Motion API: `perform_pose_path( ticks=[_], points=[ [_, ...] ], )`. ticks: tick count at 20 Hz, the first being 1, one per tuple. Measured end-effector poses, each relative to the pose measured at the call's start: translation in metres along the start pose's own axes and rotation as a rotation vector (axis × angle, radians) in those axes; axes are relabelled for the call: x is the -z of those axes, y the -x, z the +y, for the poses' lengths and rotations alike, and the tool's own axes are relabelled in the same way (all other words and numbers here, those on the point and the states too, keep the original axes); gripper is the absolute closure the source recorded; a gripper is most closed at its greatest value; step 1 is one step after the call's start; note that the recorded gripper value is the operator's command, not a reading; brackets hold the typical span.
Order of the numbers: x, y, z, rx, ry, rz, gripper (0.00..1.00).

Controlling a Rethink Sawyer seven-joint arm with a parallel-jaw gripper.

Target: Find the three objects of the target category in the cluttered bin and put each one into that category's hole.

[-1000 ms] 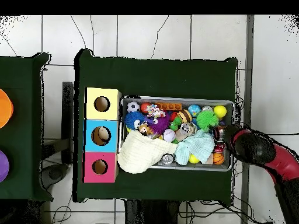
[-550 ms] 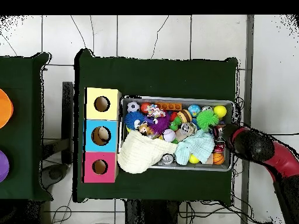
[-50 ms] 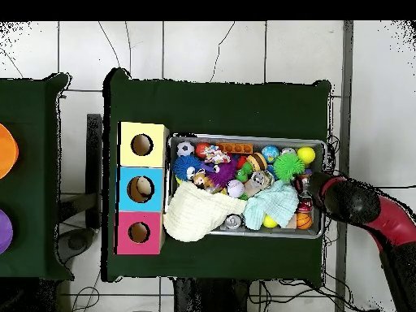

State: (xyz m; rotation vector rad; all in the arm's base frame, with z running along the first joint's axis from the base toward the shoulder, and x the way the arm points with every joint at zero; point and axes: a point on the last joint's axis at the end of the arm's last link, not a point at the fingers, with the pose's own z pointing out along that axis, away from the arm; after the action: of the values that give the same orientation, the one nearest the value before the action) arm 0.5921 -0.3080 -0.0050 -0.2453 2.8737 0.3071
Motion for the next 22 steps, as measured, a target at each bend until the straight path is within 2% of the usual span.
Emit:
perform_pose_path(
  ticks=[14,22],
  points=[
    [0.002,0.0,0.001,0.003,0.005,0.014,1.0],
    [0.014,-0.001,-0.001,0.011,0.007,0.055,1.0]
  ],
)
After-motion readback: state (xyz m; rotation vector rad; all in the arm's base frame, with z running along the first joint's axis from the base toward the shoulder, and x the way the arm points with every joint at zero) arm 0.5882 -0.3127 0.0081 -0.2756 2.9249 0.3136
